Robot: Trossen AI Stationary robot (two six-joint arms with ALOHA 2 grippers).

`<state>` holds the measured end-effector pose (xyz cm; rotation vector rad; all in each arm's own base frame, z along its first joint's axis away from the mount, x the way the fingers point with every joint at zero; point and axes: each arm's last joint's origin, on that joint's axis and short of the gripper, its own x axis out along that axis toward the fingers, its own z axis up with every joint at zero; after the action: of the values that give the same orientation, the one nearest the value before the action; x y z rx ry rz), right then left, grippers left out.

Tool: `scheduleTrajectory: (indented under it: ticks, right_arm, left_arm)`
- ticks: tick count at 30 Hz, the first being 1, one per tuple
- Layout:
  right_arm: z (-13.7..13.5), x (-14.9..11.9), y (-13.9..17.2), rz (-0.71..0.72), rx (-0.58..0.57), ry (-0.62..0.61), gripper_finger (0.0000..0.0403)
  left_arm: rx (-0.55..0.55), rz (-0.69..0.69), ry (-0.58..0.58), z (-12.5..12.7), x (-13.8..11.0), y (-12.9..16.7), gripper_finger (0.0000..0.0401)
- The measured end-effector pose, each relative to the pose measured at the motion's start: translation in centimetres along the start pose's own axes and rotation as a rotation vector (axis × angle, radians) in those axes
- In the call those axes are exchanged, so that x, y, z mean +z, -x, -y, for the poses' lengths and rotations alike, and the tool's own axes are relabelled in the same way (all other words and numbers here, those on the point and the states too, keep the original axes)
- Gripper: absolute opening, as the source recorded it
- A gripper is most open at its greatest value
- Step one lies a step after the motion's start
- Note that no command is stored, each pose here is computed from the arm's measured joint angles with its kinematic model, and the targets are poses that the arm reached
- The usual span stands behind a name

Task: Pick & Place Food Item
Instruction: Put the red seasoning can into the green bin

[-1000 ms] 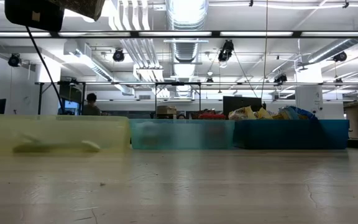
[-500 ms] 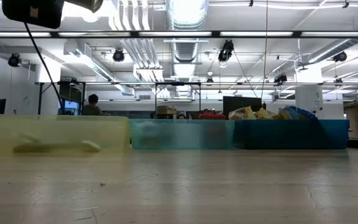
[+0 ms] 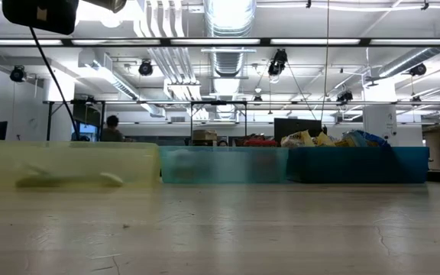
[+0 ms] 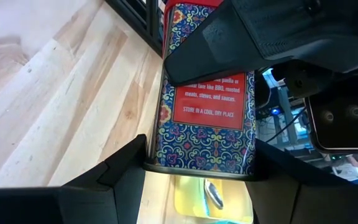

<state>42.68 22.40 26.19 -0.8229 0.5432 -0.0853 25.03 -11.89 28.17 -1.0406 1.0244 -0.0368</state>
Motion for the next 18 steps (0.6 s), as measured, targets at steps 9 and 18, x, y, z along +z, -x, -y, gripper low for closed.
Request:
scheduleTrajectory:
  ticks: [9,18]
  right_arm:
    - [-0.05,0.05,0.06,0.003,0.002,-0.008,0.0217]
    - [-0.07,0.06,0.07,0.004,0.003,-0.025,0.0217]
  left_arm:
    - [-0.005,0.001,-0.002,0.05,0.02,0.0,0.0313]
    - [-0.008,0.004,-0.001,0.07,0.06,0.01,0.0313]
